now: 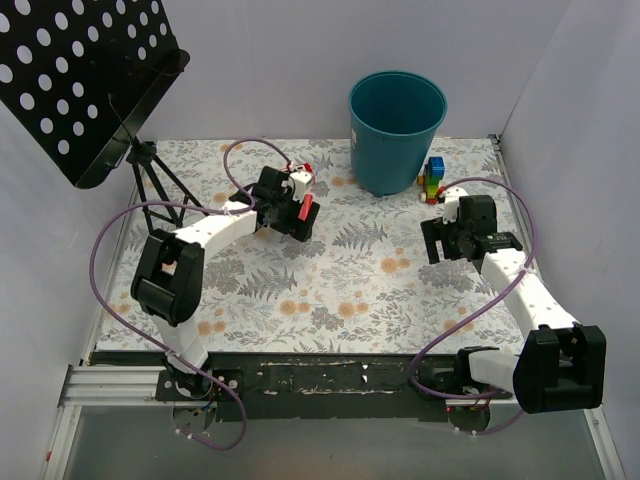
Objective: Put the trash bags into the trash bin
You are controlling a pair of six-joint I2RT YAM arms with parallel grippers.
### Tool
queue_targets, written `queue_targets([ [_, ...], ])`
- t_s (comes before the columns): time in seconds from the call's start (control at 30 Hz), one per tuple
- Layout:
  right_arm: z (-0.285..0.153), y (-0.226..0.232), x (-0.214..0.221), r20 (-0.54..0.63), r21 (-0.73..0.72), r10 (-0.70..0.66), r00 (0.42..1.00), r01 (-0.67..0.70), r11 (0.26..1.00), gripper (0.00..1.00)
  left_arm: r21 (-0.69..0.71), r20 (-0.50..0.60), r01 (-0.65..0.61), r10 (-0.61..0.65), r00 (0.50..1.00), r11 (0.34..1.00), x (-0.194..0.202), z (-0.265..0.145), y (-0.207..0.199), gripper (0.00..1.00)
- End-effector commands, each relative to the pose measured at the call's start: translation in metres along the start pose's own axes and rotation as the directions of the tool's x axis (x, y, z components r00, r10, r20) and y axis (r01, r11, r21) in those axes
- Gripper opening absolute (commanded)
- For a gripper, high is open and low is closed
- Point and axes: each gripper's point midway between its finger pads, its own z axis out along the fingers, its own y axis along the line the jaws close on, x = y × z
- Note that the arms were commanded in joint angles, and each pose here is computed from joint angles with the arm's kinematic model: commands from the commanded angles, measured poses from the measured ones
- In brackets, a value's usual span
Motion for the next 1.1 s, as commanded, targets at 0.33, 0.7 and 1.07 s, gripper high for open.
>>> queue_targets([
  [0.33,-0.021,0.06,-0.056,0.129,-0.38,-0.05,0.99,0.096,0.92,0.83,-0.01,0.026,0.29,-0.289,0.957,0.957,-0.055,0.049,0.026,0.84],
  [0.7,-0.018,0.064,-0.069,0.104,-0.397,-0.022,0.994,0.062,0.916,0.8,0.032,-0.041,0.317,-0.315,0.948,0.948,-0.036,0.089,0.027,0.49],
  [1.07,0.003,0.1,-0.04,-0.005,-0.496,-0.035,0.999,0.028,0.868,0.78,0.153,-0.229,0.527,-0.489,0.842,0.836,0.021,0.059,-0.066,0.21],
])
